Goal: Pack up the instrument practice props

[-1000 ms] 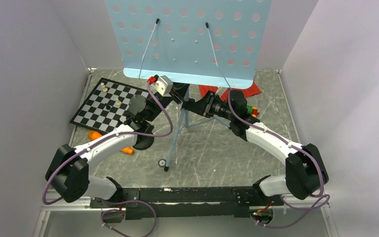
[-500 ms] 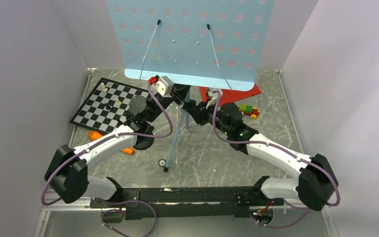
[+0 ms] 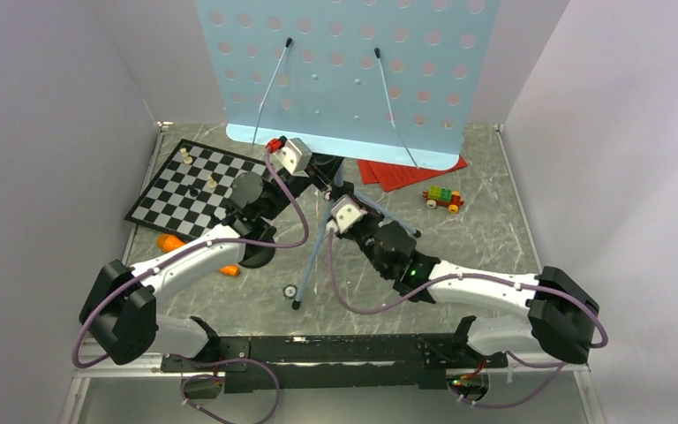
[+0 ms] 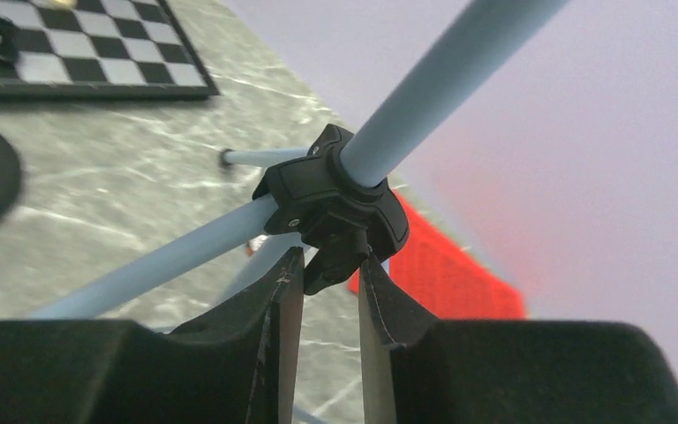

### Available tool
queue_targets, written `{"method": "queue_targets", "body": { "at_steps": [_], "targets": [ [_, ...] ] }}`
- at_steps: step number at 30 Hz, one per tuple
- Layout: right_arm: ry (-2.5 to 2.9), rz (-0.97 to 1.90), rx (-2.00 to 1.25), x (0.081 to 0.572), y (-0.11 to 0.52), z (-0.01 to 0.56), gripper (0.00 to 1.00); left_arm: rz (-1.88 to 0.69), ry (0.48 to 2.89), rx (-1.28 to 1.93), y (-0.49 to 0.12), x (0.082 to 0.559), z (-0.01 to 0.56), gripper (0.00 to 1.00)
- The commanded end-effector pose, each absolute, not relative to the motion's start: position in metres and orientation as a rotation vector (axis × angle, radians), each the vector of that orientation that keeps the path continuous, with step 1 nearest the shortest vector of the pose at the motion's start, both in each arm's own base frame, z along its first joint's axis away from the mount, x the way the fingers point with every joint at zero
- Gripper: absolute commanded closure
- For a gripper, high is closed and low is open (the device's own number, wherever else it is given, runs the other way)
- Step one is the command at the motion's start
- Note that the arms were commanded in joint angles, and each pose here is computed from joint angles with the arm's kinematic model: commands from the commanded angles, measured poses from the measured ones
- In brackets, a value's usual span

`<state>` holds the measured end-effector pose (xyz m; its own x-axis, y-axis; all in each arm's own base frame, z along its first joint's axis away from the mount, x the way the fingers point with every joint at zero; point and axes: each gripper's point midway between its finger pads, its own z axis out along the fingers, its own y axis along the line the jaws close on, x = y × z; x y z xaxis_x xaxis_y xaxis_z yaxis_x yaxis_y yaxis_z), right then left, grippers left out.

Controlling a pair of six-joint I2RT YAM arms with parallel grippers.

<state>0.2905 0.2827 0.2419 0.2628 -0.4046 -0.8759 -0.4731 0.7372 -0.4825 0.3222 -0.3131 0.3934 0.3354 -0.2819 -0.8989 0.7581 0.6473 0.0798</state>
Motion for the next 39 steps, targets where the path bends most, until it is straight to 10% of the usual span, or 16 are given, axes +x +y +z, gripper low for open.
{"method": "queue_targets", "body": {
  "at_steps": [1,12,18,39],
  "targets": [
    [1.148,-0.379,-0.801,0.286,0.250,0.282,1.00,-0.676,1.082,0.583,-0.308,0.328,0.371,1.00],
    [1.152,-0.323,-0.836,0.266,0.274,0.277,1.00,-0.690,1.123,0.562,-0.310,0.334,0.360,1.00],
    [1.341,-0.052,-0.652,0.259,0.272,0.290,0.02,-0.613,1.124,0.542,-0.301,0.342,0.362,1.00],
    [1.851,1.249,-0.104,0.221,0.275,0.223,0.19,-0.598,1.075,0.514,-0.295,0.338,0.382,1.00]
  ]
}}
